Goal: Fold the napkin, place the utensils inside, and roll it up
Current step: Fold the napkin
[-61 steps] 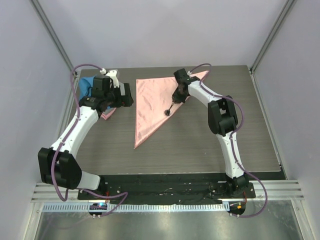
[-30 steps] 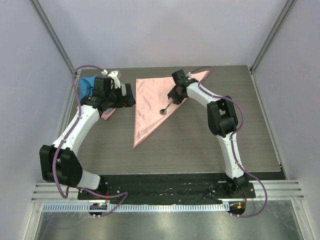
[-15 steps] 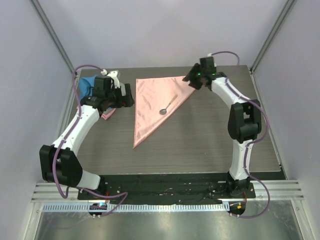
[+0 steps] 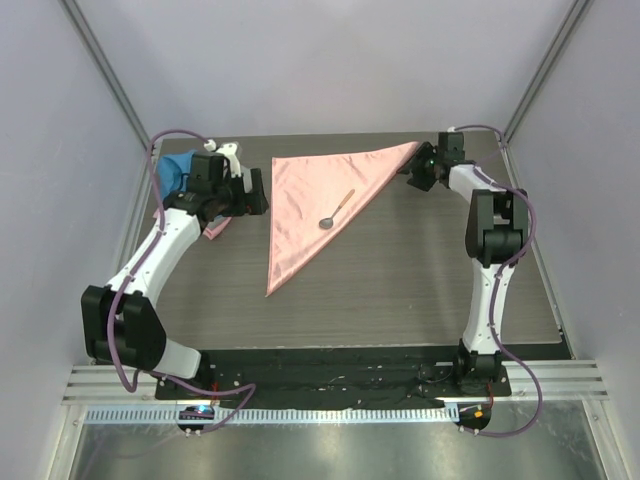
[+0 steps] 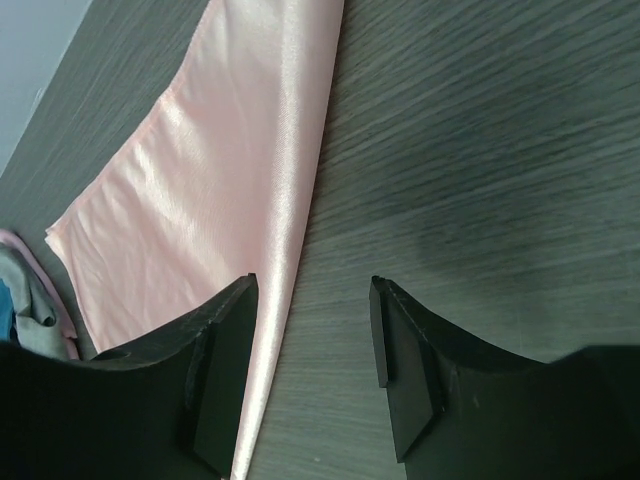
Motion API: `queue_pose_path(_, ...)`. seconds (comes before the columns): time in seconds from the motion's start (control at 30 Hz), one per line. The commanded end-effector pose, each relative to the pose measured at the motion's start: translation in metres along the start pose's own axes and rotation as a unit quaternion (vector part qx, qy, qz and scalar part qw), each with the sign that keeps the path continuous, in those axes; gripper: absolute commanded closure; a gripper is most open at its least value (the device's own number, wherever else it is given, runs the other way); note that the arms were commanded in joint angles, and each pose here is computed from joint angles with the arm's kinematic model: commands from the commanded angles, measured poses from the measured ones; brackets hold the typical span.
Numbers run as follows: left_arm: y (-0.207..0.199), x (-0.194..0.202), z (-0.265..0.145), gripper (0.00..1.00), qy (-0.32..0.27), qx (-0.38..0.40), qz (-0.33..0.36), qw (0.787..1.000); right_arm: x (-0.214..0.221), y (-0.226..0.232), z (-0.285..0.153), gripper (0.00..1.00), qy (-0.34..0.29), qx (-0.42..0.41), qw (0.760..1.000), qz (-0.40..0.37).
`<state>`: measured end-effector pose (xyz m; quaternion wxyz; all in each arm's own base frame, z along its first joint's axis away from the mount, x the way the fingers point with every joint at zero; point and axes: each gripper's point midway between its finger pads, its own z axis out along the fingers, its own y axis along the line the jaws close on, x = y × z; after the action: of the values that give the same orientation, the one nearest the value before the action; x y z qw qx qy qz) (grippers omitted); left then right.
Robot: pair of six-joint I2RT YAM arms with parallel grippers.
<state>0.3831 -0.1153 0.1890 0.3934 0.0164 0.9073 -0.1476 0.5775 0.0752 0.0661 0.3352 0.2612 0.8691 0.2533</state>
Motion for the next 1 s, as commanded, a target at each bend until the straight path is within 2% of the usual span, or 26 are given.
queue_pose_path(0.0, -0.002, -0.011, -0.001, 0.03, -0.013, 0.001, 0.011, 1.000, -0.027, 0.014, 0.010, 0.43, -0.035, -0.055, 0.998, 0.003)
queue_pose_path(0.23, 0.000, -0.012, -0.002, 0.02, -0.015, -0.004, 0.017, 1.000, -0.021, -0.009, 0.045, 0.44, -0.031, -0.045, 0.998, 0.042)
queue_pose_path(0.5, 0.001, -0.012, -0.002, 0.02, -0.013, -0.005, 0.018, 1.000, -0.021, -0.025, 0.062, 0.48, -0.040, -0.019, 0.998, 0.052)
queue_pose_path(0.77, -0.001, -0.013, -0.002, 0.02, -0.013, -0.002, 0.017, 1.000, -0.025, -0.031, 0.077, 0.60, -0.033, 0.000, 0.998, 0.053)
queue_pose_path(0.97, -0.001, -0.015, -0.003, 0.02, -0.015, -0.002, 0.018, 1.000, -0.021, -0.033, 0.085, 0.63, -0.023, 0.000, 0.999, 0.049)
